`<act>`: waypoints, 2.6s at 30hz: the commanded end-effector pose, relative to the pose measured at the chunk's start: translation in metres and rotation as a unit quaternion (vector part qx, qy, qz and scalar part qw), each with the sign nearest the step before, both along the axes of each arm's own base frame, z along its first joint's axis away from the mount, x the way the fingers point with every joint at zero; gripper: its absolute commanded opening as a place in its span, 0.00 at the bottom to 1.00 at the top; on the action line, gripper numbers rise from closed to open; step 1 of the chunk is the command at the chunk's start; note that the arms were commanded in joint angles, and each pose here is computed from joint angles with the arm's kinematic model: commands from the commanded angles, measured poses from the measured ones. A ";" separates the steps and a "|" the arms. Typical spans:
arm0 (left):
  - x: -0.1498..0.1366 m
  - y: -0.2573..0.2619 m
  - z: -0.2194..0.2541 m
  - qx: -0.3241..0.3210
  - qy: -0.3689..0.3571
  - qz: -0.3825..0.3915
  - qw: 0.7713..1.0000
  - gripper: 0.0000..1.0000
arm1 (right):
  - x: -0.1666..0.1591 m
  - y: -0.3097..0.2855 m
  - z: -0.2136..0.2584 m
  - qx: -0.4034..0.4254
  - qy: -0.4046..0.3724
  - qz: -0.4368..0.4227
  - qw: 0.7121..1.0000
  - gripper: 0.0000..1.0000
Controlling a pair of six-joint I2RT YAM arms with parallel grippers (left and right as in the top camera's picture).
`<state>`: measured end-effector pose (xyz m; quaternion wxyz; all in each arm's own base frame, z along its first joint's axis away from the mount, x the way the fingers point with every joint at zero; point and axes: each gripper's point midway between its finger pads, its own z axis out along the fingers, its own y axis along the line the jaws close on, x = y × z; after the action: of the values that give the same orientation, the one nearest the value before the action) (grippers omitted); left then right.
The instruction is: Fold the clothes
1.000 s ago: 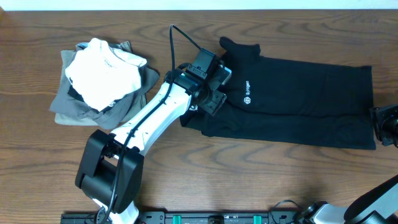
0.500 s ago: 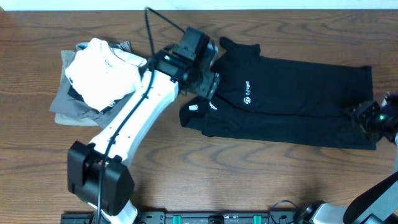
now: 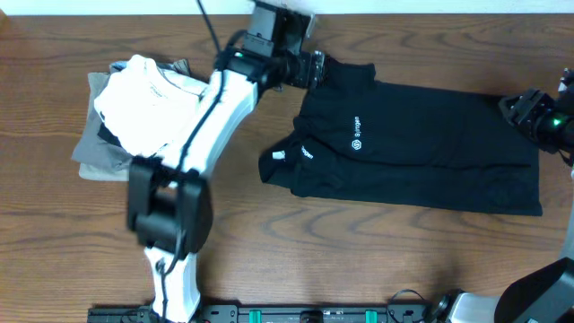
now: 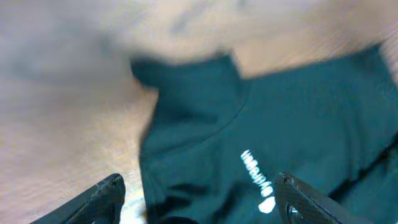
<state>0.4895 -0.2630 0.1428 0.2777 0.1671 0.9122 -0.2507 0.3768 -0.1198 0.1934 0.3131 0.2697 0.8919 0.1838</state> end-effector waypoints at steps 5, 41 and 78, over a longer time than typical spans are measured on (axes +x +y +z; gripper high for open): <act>-0.033 0.002 -0.025 0.006 0.083 -0.026 0.996 0.79 | -0.027 -0.012 -0.029 -0.033 0.096 -0.040 0.994 0.41; -0.198 0.021 -0.118 0.053 0.319 -0.025 0.946 0.32 | -0.082 -0.026 -0.096 0.055 0.255 -0.080 0.962 0.63; -0.218 0.092 -0.114 0.117 0.396 0.047 0.910 0.06 | -0.161 -0.074 -0.182 0.048 0.302 -0.275 0.912 0.01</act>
<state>0.2722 -0.1760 0.0243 -0.1219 0.0357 0.9745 -0.1847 0.2174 -0.1739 -0.0031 0.0413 0.5452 0.8346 0.0674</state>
